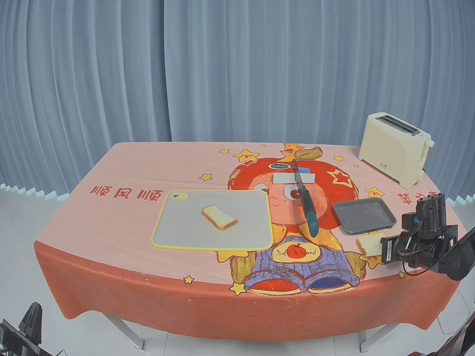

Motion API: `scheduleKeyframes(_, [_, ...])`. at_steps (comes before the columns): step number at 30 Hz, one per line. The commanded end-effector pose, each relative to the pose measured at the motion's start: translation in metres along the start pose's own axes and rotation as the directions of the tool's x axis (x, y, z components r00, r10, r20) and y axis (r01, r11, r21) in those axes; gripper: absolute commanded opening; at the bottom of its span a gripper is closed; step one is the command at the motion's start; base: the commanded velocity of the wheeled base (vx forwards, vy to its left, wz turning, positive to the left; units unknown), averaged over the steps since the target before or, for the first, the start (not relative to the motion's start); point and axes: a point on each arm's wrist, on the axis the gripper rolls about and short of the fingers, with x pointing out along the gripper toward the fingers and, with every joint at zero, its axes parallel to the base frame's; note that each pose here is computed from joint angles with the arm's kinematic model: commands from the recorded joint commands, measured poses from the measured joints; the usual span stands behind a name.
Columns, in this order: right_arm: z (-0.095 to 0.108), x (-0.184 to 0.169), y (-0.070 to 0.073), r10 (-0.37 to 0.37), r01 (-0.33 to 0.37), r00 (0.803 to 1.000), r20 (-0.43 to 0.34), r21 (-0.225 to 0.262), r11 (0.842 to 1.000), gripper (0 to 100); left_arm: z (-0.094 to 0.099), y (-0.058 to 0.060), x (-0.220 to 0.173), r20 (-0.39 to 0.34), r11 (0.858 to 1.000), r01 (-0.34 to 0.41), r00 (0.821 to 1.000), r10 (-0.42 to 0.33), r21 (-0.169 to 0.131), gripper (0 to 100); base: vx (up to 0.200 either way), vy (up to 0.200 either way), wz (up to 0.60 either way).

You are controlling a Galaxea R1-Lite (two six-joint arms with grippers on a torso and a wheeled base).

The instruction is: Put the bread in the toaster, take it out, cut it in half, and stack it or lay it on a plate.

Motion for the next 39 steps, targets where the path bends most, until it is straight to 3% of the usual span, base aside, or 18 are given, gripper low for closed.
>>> scheduleKeyframes(1, [0.002,-0.003,0.000,0.004,-0.004,1.000,0.011,0.002,1.000,0,-0.005,0.000,0.001,-0.015,1.000,0.000,1.000,0.000,0.000,0,0.000,0.000,0.00])
scheduleKeyframes(15, [0.020,-0.045,0.007,0.072,-0.076,0.980,0.184,0.010,0.997,0,-0.005,0.000,0.001,-0.015,1.000,0.000,1.000,0.000,0.000,0,0.000,0.000,0.00])
scheduleKeyframes(22, [0.051,-0.039,0.011,0.066,-0.079,0.963,0.260,0.039,0.996,0,-0.005,0.000,0.001,-0.017,1.000,0.000,1.000,0.000,0.000,0,0.000,0.000,0.00])
scheduleKeyframes(33, [0.075,0.008,0.011,0.030,-0.046,0.972,0.233,0.064,0.997,0,-0.005,0.000,0.001,-0.015,1.000,0.000,1.000,0.000,0.000,0,0.000,0.000,0.00])
scheduleKeyframes(39, [0.073,0.033,0.011,0.016,-0.027,0.983,0.183,0.062,0.998,0,-0.005,0.000,0.001,-0.015,1.000,0.000,1.000,0.000,0.000,0,0.000,0.000,0.00])
